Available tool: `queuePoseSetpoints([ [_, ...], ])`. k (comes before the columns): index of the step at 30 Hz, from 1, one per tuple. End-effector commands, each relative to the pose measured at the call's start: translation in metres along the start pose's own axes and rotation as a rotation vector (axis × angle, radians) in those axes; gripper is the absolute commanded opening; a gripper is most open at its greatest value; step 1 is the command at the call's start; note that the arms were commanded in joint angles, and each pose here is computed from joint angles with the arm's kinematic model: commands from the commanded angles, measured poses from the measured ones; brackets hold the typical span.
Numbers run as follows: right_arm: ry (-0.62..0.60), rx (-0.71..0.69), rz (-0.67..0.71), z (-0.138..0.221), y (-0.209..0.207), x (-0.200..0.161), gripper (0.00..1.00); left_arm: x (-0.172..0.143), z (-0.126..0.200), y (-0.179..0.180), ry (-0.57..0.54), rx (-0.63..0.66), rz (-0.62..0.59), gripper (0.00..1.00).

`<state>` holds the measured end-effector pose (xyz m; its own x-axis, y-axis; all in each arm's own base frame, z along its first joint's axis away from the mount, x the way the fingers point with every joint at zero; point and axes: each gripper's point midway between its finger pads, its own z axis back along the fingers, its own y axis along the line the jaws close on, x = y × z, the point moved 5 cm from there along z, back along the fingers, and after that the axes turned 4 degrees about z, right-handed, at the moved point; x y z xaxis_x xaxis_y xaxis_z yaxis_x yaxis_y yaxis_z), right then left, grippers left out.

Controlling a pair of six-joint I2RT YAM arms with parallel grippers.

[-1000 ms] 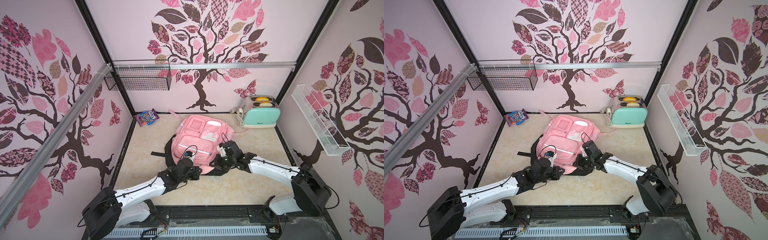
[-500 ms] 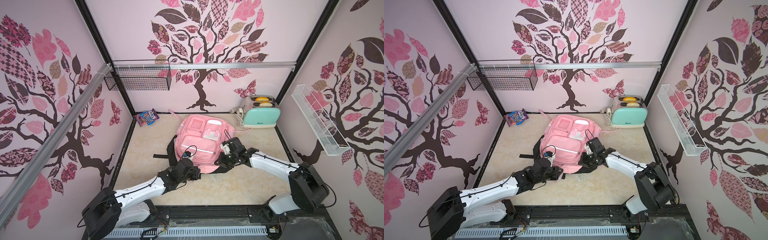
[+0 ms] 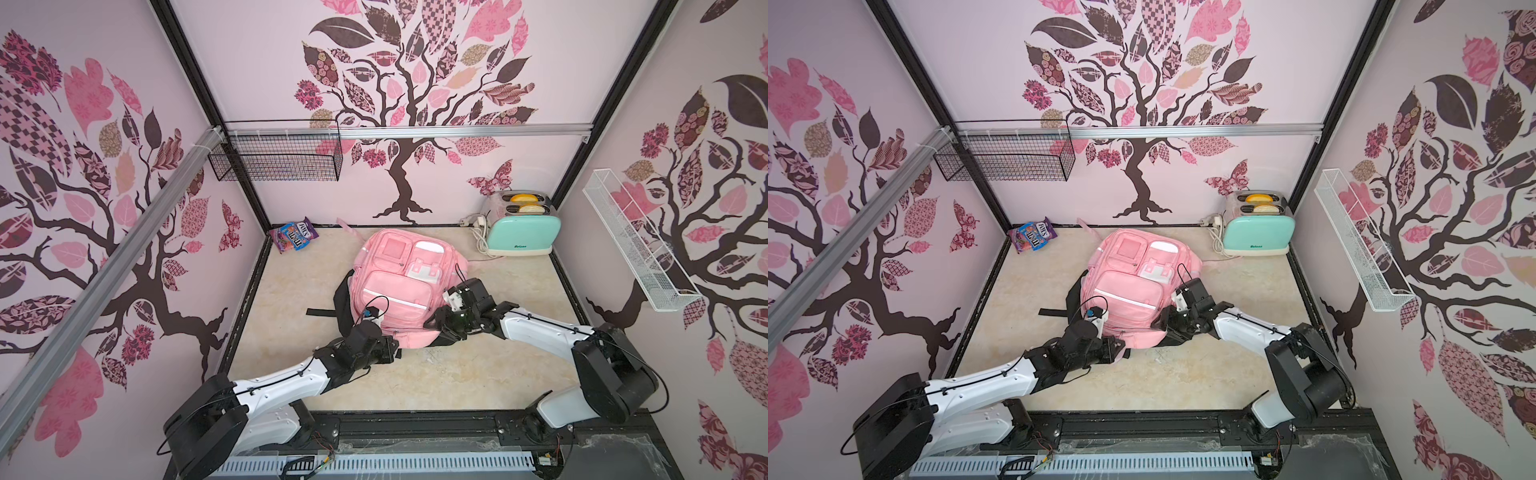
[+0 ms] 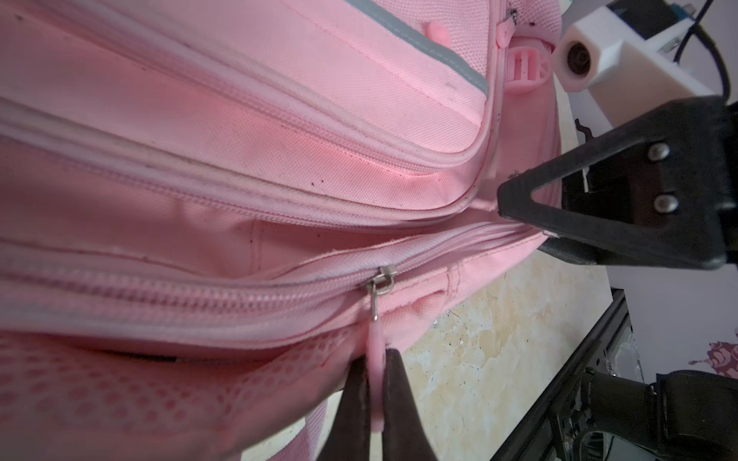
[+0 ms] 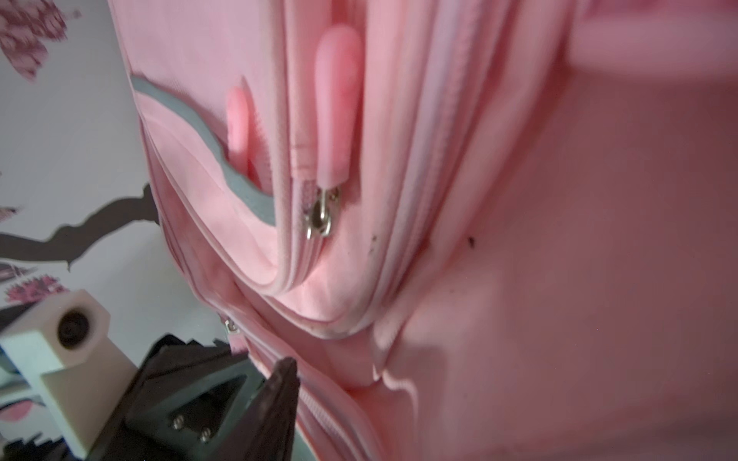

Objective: Zip up the backpack
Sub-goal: Zip the zipper on the backpack.

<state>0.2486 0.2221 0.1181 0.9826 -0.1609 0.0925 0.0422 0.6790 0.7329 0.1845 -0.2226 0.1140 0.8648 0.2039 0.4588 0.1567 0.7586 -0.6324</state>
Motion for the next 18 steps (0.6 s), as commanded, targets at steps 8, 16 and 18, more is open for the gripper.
queuePoseSetpoints([
  [8,0.018,0.067,-0.028,-0.013,0.018,-0.022,0.58,-0.005,-0.001,-0.011,0.052,-0.097,-0.017,0.00],
  [16,0.028,0.089,-0.004,-0.019,0.031,-0.029,0.43,-0.006,0.000,-0.010,0.052,-0.098,-0.018,0.00],
  [18,0.026,0.086,0.009,-0.017,0.032,-0.029,0.24,-0.005,0.001,-0.010,0.050,-0.093,-0.020,0.00],
])
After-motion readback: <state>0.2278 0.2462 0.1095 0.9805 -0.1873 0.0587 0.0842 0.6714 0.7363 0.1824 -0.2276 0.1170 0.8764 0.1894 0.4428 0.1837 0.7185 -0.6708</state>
